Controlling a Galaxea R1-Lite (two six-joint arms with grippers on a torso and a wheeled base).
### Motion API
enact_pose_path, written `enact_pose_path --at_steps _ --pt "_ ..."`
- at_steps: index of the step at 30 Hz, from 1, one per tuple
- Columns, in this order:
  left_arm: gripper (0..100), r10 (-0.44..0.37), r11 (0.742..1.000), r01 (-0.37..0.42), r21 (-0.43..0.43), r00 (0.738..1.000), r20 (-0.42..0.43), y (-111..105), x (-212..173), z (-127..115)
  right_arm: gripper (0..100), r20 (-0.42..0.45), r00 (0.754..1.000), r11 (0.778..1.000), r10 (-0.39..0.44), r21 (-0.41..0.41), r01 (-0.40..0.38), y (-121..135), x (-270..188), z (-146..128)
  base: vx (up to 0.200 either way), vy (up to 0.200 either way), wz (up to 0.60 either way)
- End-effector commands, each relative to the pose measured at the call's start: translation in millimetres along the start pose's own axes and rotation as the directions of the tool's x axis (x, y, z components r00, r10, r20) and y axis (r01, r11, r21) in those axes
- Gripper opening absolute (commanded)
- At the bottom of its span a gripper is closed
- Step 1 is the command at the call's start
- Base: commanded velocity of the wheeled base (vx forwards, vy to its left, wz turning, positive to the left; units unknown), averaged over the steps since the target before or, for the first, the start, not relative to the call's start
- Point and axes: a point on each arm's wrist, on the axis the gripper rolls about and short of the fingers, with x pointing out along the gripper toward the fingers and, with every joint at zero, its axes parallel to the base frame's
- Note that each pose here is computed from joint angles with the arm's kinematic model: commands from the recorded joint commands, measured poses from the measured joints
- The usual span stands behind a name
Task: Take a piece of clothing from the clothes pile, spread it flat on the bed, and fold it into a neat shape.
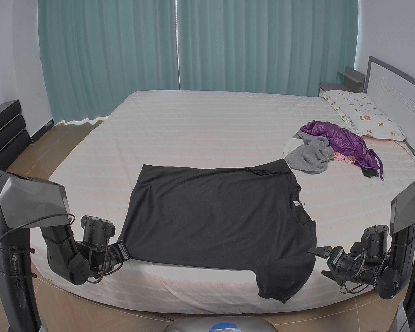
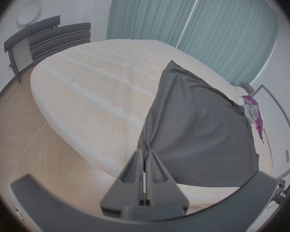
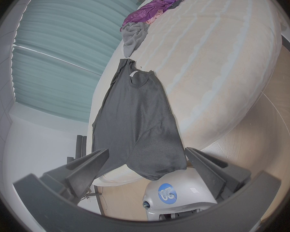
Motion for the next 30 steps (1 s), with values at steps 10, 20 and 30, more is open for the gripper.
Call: enact_pose_path --at_steps 10,20,30 --pt "0 0.015 1.0 -0.014 0.018 1.0 -0.017 2.6 -0.9 -5.0 100 0.007 1.0 0.996 -0.027 -0.086 0.027 -7.8 22.0 1.1 0.0 0.0 0.0" --pt "0 0.012 1.0 -0.012 0.018 1.0 -0.024 2.7 -0.1 -6.3 100 0.05 0.999 0.992 0.012 -0.13 -0.005 -4.8 51.2 11.7 0.0 0.0 0.0" --pt "0 0.012 1.0 -0.011 0.016 1.0 -0.026 3.1 -0.1 -6.2 100 0.091 0.996 0.975 -0.019 -0.22 0.039 -9.3 65.0 15.3 0.0 0.0 0.0"
